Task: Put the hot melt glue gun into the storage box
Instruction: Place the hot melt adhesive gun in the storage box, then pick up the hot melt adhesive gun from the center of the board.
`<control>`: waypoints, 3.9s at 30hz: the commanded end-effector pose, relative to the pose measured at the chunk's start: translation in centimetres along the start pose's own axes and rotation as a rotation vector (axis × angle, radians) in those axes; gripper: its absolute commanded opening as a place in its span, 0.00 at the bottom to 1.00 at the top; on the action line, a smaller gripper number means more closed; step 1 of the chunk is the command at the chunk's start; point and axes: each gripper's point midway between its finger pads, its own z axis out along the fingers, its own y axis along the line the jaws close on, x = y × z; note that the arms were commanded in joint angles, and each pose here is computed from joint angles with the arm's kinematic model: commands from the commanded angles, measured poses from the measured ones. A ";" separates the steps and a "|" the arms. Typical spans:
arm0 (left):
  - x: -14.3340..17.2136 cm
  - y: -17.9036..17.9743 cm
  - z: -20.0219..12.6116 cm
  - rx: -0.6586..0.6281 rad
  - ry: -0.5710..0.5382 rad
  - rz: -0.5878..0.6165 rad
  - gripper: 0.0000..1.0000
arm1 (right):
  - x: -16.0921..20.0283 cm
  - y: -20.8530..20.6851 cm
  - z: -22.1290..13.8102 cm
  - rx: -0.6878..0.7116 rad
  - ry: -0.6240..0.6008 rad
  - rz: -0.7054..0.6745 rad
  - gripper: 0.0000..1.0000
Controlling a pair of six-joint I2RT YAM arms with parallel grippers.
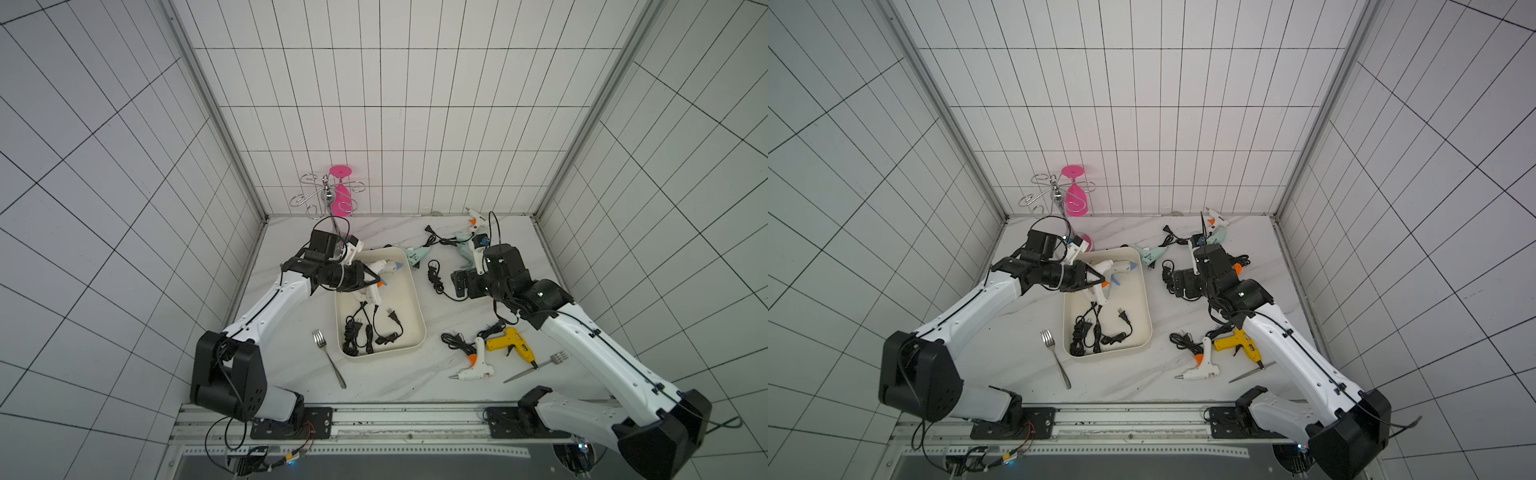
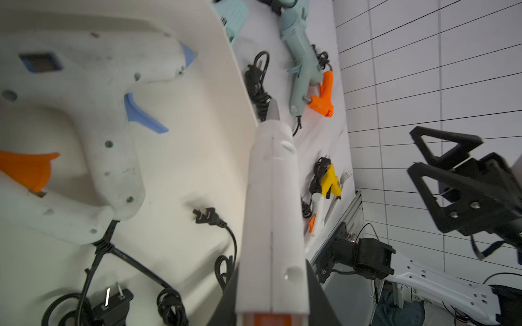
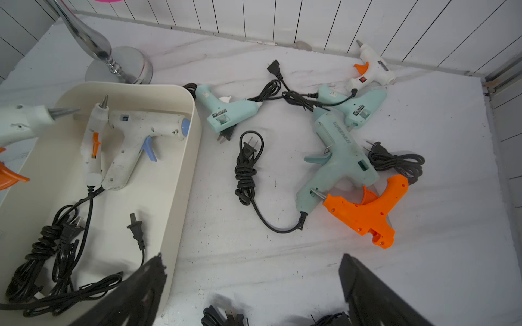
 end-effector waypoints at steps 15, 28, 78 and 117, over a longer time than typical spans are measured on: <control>-0.7 11.9 3.3 -0.435 0.037 0.120 0.24 | 5.3 0.5 4.3 -0.020 0.140 0.022 0.98; -4.7 10.4 -4.3 -0.937 -0.164 0.188 0.68 | 6.5 -1.2 5.1 0.086 0.225 0.016 0.98; -2.2 -3.6 -2.8 -0.178 -0.262 0.341 0.64 | 22.4 -3.0 3.2 0.282 0.651 0.359 0.54; -3.2 -11.7 -5.5 0.058 -0.457 0.397 0.86 | 3.7 -2.0 0.7 0.119 0.216 0.408 0.12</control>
